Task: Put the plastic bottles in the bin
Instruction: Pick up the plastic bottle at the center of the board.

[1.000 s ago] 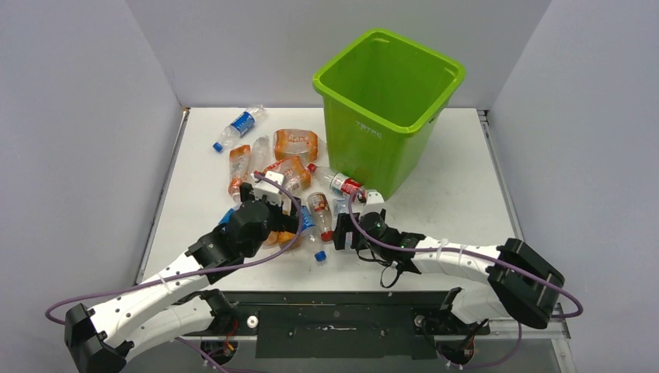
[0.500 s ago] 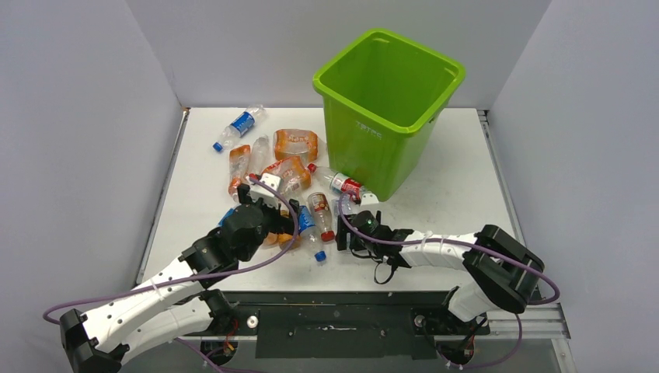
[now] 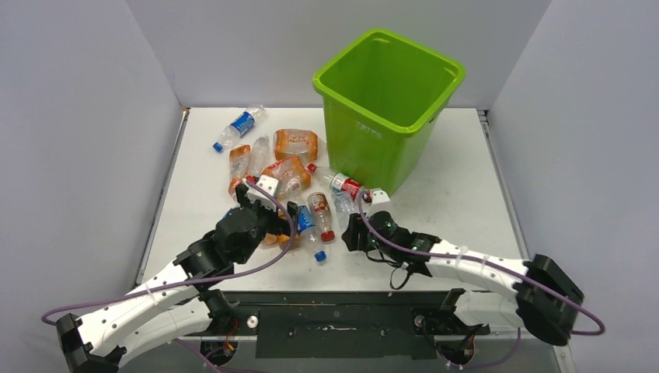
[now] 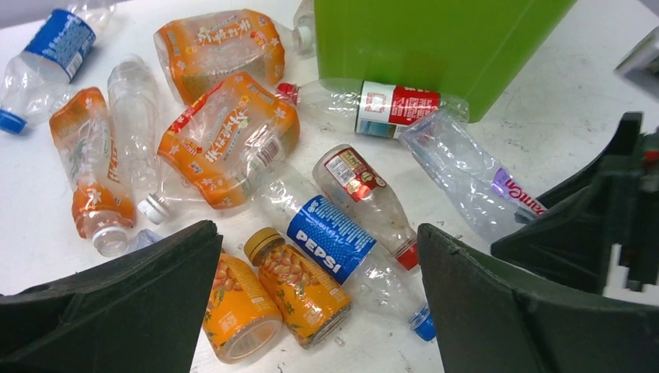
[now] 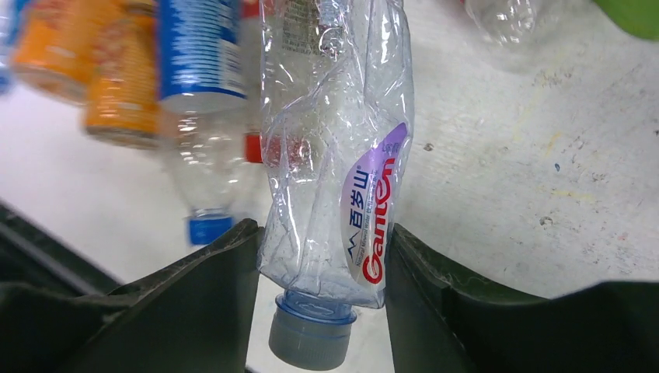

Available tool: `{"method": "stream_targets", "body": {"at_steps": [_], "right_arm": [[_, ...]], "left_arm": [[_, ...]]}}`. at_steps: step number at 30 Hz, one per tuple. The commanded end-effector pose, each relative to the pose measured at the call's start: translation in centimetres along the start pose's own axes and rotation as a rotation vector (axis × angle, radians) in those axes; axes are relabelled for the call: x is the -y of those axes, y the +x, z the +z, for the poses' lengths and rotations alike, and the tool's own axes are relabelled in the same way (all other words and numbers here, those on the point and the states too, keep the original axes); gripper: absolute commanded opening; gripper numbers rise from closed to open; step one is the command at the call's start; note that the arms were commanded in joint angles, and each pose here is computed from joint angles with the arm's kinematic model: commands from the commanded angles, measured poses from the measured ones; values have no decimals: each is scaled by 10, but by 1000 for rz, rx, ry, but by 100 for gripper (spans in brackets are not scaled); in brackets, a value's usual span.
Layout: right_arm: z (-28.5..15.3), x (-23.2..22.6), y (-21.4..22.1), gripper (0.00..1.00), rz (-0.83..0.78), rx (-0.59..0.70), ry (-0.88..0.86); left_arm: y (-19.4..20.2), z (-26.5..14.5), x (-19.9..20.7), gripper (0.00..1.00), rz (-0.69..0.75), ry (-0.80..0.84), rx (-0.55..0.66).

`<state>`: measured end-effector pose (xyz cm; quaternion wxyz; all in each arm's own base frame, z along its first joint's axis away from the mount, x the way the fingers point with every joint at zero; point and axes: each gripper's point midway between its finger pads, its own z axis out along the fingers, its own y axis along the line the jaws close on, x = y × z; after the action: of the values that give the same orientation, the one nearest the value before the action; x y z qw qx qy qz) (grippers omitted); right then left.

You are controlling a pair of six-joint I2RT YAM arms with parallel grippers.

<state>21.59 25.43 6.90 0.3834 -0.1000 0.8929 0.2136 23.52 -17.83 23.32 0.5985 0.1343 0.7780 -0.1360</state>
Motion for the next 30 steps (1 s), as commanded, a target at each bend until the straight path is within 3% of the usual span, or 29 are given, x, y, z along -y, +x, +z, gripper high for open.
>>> {"method": "stream_targets", "body": {"at_steps": [1, 7, 12, 18, 24, 30], "right_arm": [[-51, -30, -29, 5, -38, 38, -163], [-114, -55, -36, 5, -72, -8, -351], [-138, -67, -36, 5, -88, -54, -426], [-148, -73, -34, 5, -122, -104, -457], [-153, -84, -24, 5, -138, -222, -503], [-159, -93, -20, 5, -142, -281, -528]], "left_arm": [[-30, -11, 18, 96, 30, 125, 129], [-32, -43, 66, 96, 232, 450, 300], [-26, -67, 97, 96, 430, 640, 412], [-23, -75, 108, 96, 672, 639, 446], [9, -62, 110, 96, 1069, 541, 373], [-6, -54, 115, 98, 1220, 425, 445]]}}
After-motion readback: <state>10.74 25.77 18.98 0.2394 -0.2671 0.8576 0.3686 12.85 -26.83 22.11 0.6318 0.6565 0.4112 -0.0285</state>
